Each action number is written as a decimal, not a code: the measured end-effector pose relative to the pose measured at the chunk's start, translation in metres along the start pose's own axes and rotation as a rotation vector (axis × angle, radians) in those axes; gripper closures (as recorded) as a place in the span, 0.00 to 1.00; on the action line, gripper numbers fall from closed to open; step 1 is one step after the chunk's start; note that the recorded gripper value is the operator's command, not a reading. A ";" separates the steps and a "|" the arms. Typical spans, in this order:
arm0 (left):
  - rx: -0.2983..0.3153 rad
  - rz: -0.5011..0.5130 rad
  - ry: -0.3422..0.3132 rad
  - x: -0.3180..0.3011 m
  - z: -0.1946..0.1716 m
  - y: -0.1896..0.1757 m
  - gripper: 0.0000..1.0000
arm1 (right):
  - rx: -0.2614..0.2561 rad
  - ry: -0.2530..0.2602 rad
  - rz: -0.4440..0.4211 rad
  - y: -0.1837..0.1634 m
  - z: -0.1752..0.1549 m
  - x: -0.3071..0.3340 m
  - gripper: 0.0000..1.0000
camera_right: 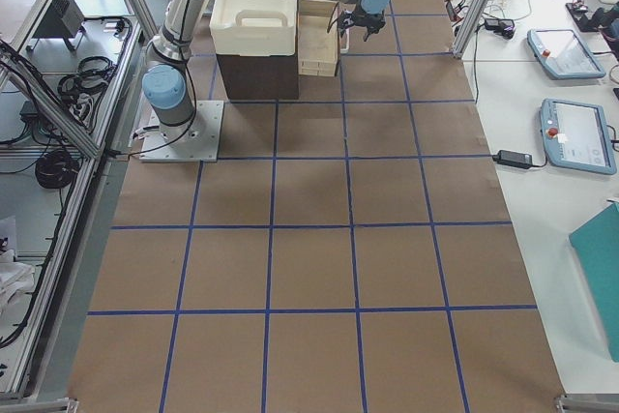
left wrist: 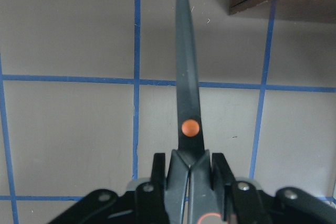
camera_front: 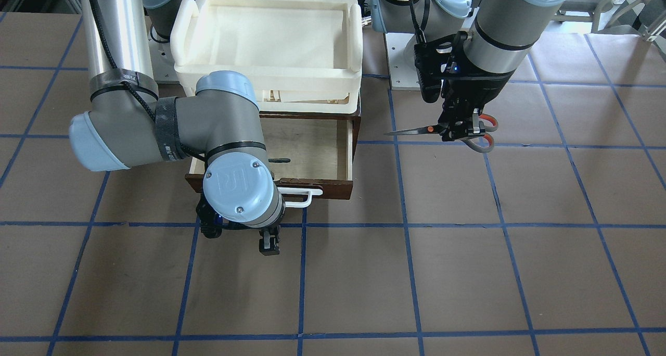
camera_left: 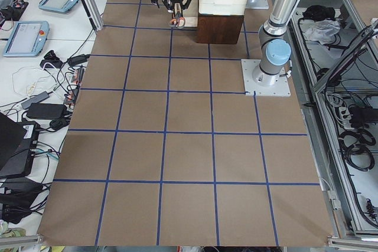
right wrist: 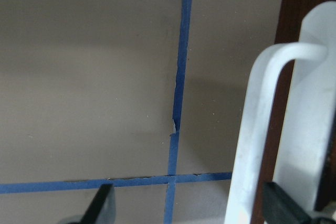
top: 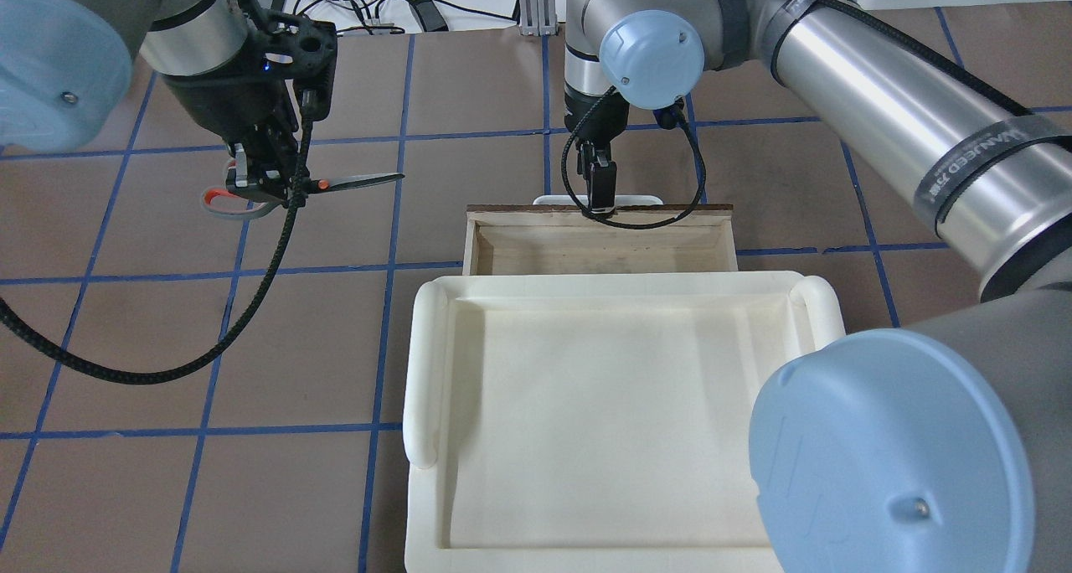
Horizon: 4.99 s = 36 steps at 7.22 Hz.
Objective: Place scissors in drawer with both arms
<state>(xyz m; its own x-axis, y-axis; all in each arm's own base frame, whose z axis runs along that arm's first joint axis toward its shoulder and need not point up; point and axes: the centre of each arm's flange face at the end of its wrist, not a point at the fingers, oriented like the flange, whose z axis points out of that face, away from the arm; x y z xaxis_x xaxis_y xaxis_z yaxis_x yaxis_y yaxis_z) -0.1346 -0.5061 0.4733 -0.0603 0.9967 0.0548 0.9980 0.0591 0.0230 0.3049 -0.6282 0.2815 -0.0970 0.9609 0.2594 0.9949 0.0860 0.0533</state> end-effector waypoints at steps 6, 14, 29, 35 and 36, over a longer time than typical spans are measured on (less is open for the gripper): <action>0.000 0.002 0.002 0.002 0.001 0.000 1.00 | 0.006 -0.063 -0.112 -0.001 0.001 -0.011 0.00; -0.001 0.001 0.000 0.002 0.000 0.000 1.00 | 0.003 -0.112 -0.181 -0.005 -0.004 -0.022 0.00; 0.050 0.019 -0.007 0.004 -0.001 -0.087 1.00 | 0.263 -0.183 -0.809 -0.099 -0.167 0.073 0.00; 0.069 -0.045 0.033 0.004 0.077 -0.219 1.00 | 0.388 -0.178 -1.501 -0.128 -0.220 0.140 0.00; 0.066 -0.055 0.038 0.006 0.086 -0.230 1.00 | 0.398 -0.176 -1.586 -0.129 -0.224 0.145 0.00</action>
<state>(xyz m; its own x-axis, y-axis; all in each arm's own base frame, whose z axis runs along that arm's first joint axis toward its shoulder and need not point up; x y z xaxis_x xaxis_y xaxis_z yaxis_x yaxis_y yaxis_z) -0.3631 -0.5088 0.3820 -0.1144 0.9891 0.0927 0.9922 0.1184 -0.0393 0.1561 -0.5586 0.5280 -0.9875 -0.1337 0.0832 -0.1418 0.9848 -0.1006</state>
